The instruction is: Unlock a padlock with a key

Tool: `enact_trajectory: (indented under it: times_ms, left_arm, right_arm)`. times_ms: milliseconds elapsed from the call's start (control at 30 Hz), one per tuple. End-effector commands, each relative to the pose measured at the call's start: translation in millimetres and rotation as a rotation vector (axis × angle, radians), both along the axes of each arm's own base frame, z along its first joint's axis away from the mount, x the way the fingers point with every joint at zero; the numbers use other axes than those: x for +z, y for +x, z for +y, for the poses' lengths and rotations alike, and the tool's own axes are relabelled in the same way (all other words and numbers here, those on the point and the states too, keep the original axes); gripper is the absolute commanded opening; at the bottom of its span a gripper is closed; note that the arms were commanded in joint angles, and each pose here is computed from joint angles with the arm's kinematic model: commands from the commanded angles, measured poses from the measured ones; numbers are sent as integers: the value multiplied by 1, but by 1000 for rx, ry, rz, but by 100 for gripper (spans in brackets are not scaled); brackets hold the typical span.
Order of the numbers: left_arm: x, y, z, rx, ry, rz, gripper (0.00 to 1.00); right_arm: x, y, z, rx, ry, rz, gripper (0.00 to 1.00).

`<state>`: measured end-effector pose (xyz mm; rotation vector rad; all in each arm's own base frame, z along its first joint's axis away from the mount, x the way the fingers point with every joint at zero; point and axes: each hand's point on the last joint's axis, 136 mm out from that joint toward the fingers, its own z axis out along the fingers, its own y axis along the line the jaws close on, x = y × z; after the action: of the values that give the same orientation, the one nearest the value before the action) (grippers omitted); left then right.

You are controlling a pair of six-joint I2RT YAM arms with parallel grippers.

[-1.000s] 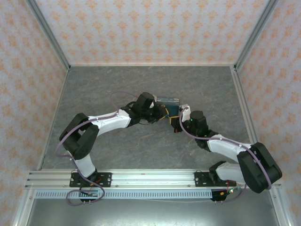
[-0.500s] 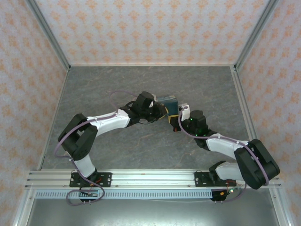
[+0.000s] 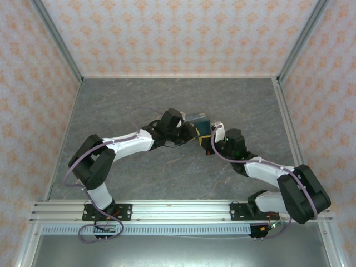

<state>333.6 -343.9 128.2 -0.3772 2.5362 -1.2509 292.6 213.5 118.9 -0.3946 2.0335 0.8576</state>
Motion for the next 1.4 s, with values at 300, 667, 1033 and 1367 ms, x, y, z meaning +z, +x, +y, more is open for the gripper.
enact_trajectory:
  times_ms: [300, 667, 1033, 1367]
  left_arm:
    - [13, -13, -13, -69, -40, -15, 8]
    - [8, -13, -16, -69, -48, 0, 8]
    - [-1, -11, -18, -58, -53, 20, 8]
    - [-6, -10, -17, -51, -42, 30, 8]
  right_arm:
    - [66, 14, 4, -5, 159, -156, 0]
    - [80, 19, 13, 27, 205, -171, 0]
    - [97, 23, 16, 35, 236, -197, 0]
    - [112, 25, 25, 76, 279, -208, 0]
